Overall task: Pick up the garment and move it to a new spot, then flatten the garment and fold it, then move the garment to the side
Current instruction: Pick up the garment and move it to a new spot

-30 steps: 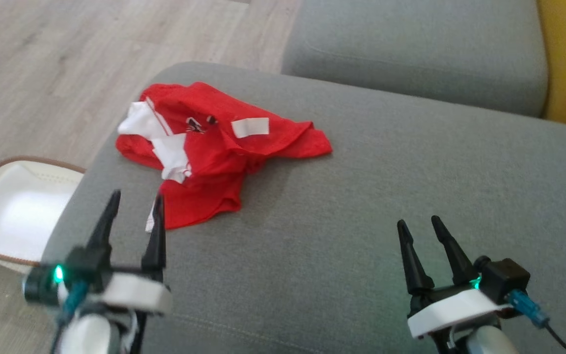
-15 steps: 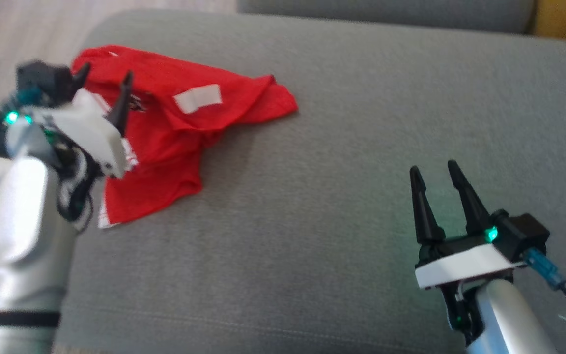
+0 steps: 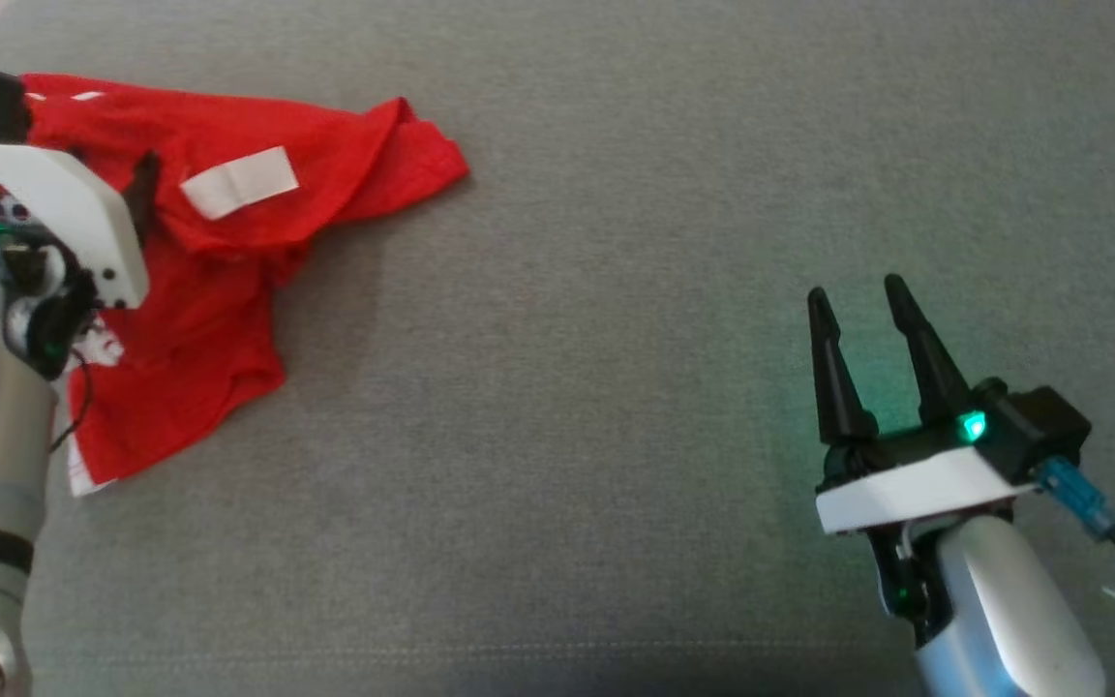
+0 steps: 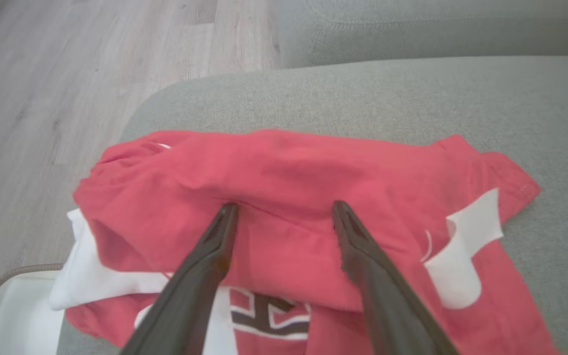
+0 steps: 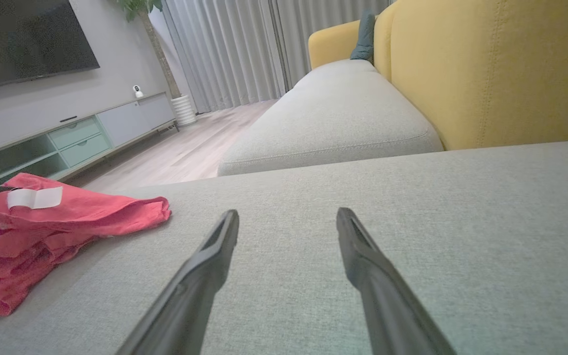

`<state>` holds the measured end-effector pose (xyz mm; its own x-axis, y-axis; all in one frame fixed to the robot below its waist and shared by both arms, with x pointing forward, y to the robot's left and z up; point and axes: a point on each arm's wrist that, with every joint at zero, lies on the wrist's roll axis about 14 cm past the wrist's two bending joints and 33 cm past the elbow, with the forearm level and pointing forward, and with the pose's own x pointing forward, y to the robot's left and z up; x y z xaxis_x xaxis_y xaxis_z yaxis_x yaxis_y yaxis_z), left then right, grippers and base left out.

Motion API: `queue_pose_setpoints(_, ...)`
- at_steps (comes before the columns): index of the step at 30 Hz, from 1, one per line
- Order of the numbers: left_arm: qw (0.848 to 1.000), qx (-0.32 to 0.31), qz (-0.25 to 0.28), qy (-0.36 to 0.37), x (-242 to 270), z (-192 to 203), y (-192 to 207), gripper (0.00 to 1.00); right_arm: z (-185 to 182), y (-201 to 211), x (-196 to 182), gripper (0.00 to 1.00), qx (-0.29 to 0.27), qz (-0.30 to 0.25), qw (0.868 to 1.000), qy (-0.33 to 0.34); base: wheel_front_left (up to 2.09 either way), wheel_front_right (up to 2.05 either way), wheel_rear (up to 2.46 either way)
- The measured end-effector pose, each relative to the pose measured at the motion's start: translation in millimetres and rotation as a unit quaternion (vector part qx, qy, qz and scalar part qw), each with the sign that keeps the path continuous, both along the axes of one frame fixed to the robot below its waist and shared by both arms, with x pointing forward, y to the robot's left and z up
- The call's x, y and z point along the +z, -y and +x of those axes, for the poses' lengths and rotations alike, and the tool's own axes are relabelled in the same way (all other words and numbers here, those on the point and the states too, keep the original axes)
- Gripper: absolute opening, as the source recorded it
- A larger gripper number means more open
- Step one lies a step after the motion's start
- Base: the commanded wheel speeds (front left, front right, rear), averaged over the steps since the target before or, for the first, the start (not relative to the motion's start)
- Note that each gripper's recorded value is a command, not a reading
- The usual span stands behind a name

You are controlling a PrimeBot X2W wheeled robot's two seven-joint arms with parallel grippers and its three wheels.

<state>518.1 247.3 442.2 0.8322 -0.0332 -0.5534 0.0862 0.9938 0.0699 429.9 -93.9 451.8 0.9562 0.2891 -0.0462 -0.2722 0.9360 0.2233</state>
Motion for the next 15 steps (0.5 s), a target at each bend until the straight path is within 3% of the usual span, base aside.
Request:
queue_pose_setpoints(1, 1.000, 0.002, 0.001, -0.010, -5, 1, -1, 0.76, 2, 2, 1, 1.00, -0.003, 0.000, 1.000, 0.003, 0.00, 0.00, 0.00)
queue_pose_setpoints(2, 1.000, 0.002, 0.001, -0.017, -9, 2, 0, 0.16, 4, 4, 3, 1.00, -0.005, -0.001, 1.000, 0.005, 0.00, 0.00, 0.00)
queue_pose_setpoints(3, 1.000, 0.003, -0.002, -0.022, -12, 3, 1, 0.00, 5, 5, 3, 1.00, -0.008, -0.001, 1.000, 0.006, 0.00, 0.00, 0.00)
queue_pose_setpoints(8, 1.000, -0.001, -0.009, 0.000, -10, 10, 7, 0.00, 6, 10, 4, 1.00, -0.013, -0.002, 1.000, 0.008, 0.00, 0.00, 0.00)
queue_pose_setpoints(15, 0.988, -0.013, -0.022, 0.151, 61, 29, 19, 0.00, -1, 2, 23, 1.00, -0.002, -0.001, 1.000, 0.030, 0.00, 0.00, 0.00)
